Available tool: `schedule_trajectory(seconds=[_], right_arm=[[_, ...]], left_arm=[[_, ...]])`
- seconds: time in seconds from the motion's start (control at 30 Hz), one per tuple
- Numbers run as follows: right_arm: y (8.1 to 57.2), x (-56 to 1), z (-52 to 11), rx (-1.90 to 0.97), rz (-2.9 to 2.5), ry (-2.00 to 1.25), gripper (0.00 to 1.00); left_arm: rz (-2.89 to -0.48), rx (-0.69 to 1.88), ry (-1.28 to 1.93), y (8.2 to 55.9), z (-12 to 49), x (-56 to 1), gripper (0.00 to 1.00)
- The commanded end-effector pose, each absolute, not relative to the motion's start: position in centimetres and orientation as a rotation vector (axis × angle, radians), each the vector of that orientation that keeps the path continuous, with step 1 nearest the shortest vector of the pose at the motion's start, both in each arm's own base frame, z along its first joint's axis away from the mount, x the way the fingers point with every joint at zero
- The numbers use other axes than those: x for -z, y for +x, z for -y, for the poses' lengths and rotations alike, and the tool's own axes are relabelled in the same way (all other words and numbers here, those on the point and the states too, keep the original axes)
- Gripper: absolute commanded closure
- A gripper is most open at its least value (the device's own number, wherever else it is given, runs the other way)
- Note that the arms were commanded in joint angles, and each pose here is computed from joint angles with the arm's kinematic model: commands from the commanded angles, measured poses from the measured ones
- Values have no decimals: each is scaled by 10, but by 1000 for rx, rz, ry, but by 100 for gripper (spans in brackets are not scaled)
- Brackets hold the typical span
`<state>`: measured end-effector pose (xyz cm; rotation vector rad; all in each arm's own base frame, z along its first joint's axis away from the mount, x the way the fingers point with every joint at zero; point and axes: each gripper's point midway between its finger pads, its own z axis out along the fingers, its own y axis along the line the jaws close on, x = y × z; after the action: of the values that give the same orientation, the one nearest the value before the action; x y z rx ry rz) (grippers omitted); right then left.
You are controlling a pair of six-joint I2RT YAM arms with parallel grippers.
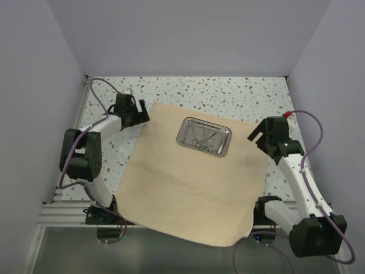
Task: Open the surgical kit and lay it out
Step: Smooth out the surgical kit at the center of the board.
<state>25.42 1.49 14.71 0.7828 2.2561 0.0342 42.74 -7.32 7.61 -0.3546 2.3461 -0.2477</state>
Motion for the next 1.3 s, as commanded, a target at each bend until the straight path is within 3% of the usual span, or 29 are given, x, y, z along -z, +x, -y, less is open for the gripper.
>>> schedule_trajectory(seconds=[0.0, 0.17, 0.33, 0.6, 0.73, 0.8, 0.87, 0.93, 0.97, 1.0, 1.03, 1.27], right_arm=[[300, -147, 21, -90, -2173, 910, 7], [328, -104, 51, -95, -2260, 1012, 7], [335, -59, 65, -227, -2312, 1160, 8], [342, -32, 58, -284, -2347, 1176, 9], [353, -22, 48, -373, -2358, 1174, 14], [358, -20, 42, -401, -2372, 1159, 24], [363, -14, 35, -411, -2393, 1145, 56], [368, -12, 32, -415, -2400, 1137, 87], [371, -9, 28, -422, -2412, 1132, 99], [373, -7, 26, -429, -2417, 1131, 100], [379, -10, 25, -441, -2407, 1124, 100], [438, -39, -1, -448, -2390, 998, 100]], left_arm=[[-2286, 446, -205, 466, 106, -76, 3], [-2282, 558, -150, 492, 126, -51, 5], [-2290, 511, -155, 505, 122, -42, 8], [-2342, 552, -90, 506, 141, -21, 23], [-2388, 562, -24, 499, 160, -3, 30], [-2394, 571, -13, 499, 164, 0, 37], [-2407, 576, -3, 498, 167, 8, 47], [-2429, 572, -2, 497, 167, 19, 65], [-2426, 576, 7, 500, 168, 18, 81], [-2432, 582, 11, 500, 169, 20, 95], [-2436, 577, 12, 501, 168, 22, 100], [-2383, 526, -38, 520, 155, 3, 100]])
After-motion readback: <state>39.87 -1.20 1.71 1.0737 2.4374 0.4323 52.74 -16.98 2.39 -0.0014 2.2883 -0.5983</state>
